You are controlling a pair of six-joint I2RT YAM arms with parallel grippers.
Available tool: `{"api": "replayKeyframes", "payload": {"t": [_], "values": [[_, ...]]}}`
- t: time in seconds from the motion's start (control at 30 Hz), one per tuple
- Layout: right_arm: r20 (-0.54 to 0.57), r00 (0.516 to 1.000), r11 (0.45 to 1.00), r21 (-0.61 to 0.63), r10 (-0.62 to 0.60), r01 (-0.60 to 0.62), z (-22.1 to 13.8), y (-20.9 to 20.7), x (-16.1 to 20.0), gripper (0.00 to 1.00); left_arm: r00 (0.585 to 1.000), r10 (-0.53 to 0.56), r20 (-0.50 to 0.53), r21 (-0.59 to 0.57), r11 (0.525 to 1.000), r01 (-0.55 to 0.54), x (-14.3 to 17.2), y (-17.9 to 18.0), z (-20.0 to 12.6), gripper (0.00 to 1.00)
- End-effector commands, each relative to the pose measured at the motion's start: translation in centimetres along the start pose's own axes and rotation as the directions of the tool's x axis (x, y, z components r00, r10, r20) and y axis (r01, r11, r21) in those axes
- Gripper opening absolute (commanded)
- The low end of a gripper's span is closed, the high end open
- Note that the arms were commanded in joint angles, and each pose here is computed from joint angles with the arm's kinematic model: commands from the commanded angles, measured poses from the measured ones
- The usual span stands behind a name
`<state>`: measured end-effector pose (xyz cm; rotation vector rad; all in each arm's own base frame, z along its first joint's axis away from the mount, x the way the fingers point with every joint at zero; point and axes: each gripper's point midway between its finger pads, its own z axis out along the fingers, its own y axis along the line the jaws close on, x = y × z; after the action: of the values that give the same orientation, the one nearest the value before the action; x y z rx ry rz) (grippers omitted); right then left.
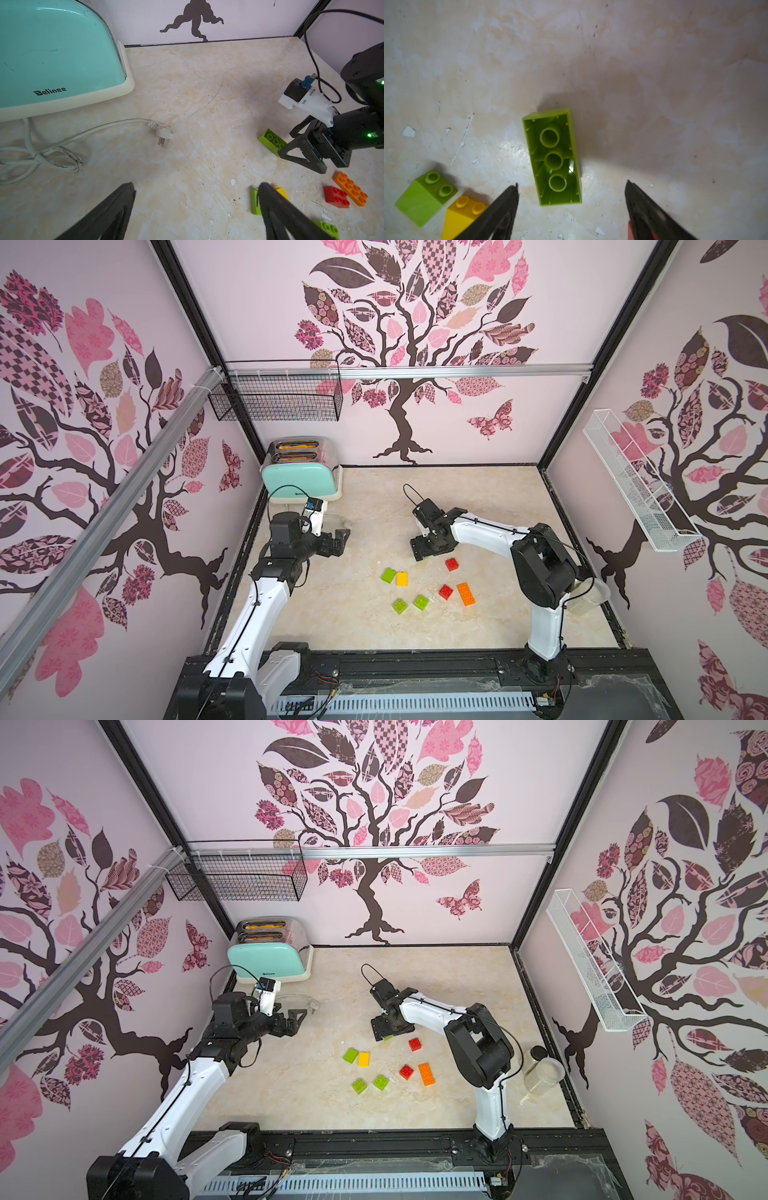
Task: Assemble a giraffe with lego
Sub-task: Adjust the lego brick at the center of the board.
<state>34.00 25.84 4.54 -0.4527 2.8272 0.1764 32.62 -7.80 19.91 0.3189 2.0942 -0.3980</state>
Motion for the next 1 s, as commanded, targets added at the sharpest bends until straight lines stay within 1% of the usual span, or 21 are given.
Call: {"api": "replayKeyframes", "payload": {"t": [0.0,0.17,0.27,0.4,0.53,0.63,0.77,0.87,0.97], "values": [[-0.027,1.000,0.996,0.083,-0.010,0.012,0.8,-1.6,0.9,0.83,1.000,0.006,0.027,0.000,1.000,-0.006,-0.5,-0.2,-0.3,0.98],[-0.036,0.999,0.987,0.159,-0.007,0.012,0.9,-2.9,1.1,0.82,1.000,-0.003,0.027,0.012,1.000,0.002,-0.5,-0.5,-0.3,0.98],[-0.022,1.000,0.979,0.203,0.001,0.004,0.6,-4.0,1.1,0.82,1.000,0.006,0.031,0.022,1.000,-0.007,-0.6,-0.9,-0.3,0.98],[-0.033,0.999,0.970,0.242,0.029,-0.020,0.3,-5.6,0.9,0.81,1.000,0.007,0.028,0.019,1.000,-0.008,-0.5,-0.8,-0.3,0.98],[0.000,0.999,0.975,0.217,0.053,-0.052,0.4,-5.9,-0.2,0.81,0.999,0.009,0.032,0.037,0.999,-0.010,-0.6,-1.2,-0.3,0.98],[-0.009,0.997,0.973,0.220,0.071,-0.067,0.5,-6.3,-1.1,0.80,0.999,0.008,0.031,0.031,0.999,-0.009,-0.7,-1.1,-0.3,0.98],[0.013,0.997,0.980,0.184,0.077,-0.078,0.4,-5.7,-2.4,0.80,0.999,0.022,0.032,0.036,0.999,-0.023,-0.6,-1.3,-0.4,0.98],[0.008,0.997,0.979,0.188,0.083,-0.083,-0.1,-5.7,-2.6,0.79,0.999,0.027,0.026,0.030,0.999,-0.027,-0.5,-1.2,-0.3,0.98],[0.034,0.996,0.981,0.172,0.087,-0.092,-0.9,-5.7,-2.6,0.79,0.999,0.040,0.025,0.046,0.998,-0.041,-0.5,-1.7,-0.3,0.98]]}}
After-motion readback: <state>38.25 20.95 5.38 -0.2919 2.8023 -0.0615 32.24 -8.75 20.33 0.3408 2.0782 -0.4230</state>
